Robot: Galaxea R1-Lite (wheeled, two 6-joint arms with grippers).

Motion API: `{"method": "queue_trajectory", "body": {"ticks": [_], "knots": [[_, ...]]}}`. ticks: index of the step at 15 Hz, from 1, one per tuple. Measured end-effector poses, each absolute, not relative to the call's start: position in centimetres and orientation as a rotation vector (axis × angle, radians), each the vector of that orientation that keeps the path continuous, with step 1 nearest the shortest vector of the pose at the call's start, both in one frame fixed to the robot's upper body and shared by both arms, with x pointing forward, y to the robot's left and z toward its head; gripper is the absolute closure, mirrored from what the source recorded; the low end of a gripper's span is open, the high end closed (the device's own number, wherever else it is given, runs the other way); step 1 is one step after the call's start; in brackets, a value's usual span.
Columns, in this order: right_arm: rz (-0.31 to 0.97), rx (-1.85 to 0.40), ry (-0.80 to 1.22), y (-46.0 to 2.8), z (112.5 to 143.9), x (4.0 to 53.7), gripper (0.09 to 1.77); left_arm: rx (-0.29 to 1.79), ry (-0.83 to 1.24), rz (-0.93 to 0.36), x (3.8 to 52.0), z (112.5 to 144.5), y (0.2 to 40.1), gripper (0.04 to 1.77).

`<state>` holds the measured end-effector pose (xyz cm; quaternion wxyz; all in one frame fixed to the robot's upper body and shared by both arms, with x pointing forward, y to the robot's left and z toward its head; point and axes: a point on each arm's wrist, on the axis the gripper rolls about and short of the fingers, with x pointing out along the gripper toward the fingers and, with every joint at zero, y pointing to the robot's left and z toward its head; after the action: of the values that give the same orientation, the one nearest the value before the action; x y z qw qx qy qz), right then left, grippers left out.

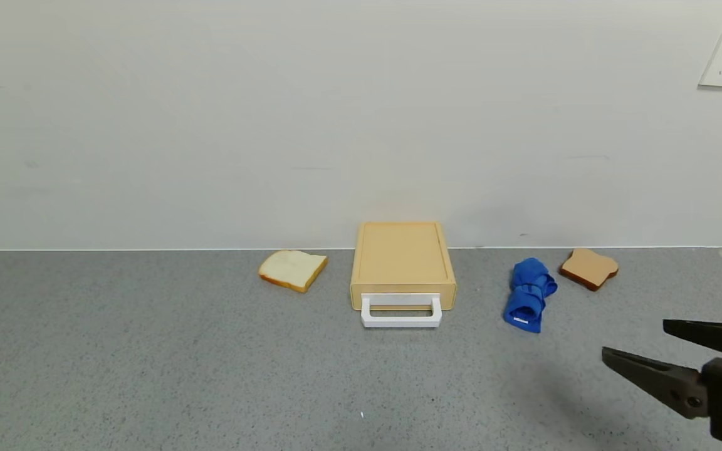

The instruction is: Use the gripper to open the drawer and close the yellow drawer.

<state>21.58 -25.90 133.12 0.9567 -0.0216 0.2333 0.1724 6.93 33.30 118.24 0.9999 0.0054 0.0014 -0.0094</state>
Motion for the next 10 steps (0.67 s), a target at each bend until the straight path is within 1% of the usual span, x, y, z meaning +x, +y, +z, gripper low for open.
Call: {"method": "queue_trajectory", "body": {"ticks": [4,8,10], "knots": [[0.156,0.005,0.368,-29.3,133.7,19.2,0.24,0.011,0.003,-0.019,6.9,118.2,33.3,0.08],[0.041,0.059,0.267,-31.8,133.5,15.9,0.20,0.011,0.003,-0.019,6.9,118.2,33.3,0.08],[-0.048,0.072,0.240,-33.0,132.9,14.1,0.19,0.011,0.003,-0.019,6.9,118.2,33.3,0.08]]}}
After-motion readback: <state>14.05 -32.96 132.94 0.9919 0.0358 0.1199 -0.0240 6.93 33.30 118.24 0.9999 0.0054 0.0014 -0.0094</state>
